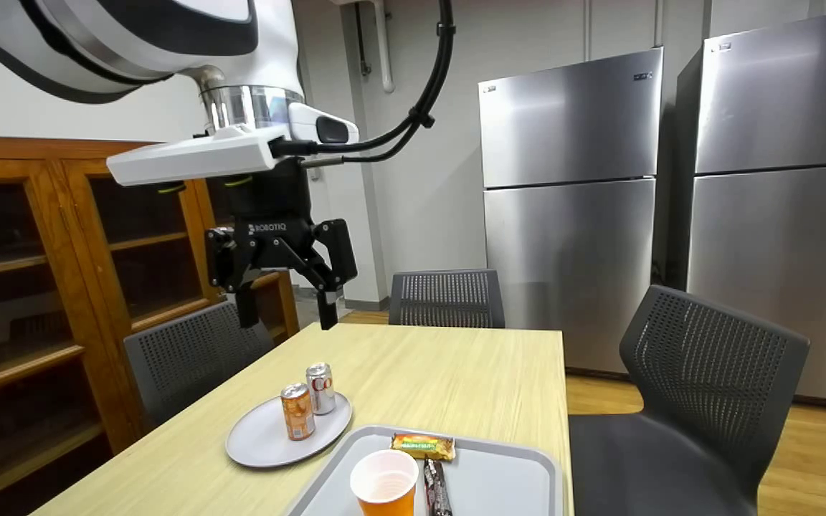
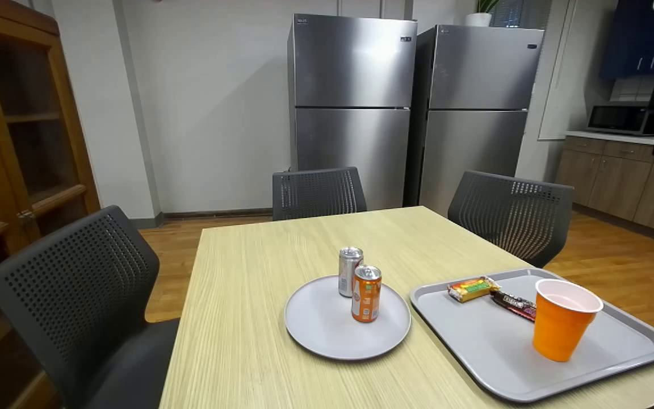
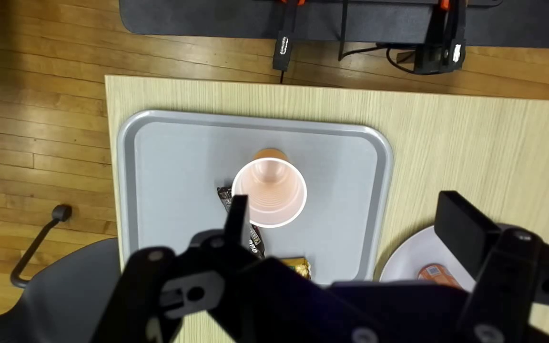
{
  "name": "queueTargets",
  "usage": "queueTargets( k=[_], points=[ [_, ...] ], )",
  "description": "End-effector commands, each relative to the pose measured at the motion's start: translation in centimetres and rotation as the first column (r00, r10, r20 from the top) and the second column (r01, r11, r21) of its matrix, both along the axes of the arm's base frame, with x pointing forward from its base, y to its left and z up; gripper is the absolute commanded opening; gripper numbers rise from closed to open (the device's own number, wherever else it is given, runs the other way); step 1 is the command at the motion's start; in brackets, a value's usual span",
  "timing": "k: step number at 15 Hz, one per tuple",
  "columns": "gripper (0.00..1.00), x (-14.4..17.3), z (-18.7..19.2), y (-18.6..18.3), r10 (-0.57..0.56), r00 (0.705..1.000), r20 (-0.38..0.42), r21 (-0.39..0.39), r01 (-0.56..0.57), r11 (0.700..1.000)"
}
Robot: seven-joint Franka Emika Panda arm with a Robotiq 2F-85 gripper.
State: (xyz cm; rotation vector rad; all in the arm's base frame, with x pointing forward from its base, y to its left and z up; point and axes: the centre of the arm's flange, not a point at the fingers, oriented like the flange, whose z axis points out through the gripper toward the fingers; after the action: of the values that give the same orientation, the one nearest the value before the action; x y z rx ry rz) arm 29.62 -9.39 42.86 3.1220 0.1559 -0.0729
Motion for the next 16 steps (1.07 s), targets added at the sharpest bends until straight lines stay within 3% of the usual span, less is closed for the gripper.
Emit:
queueTargets(
  k=[1, 11, 16],
  points=[
    [1.0, 0.0, 0.0, 0.0, 0.0, 1.0, 0.0, 0.0, 0.0, 1.0],
    [1.0, 0.0, 0.0, 0.0, 0.0, 1.0, 0.0, 0.0, 0.0, 1.0],
    [1.0, 0.7, -1.9, 0.1, 0.021, 1.0, -0.007, -0.006, -0.021, 1.0]
  ],
)
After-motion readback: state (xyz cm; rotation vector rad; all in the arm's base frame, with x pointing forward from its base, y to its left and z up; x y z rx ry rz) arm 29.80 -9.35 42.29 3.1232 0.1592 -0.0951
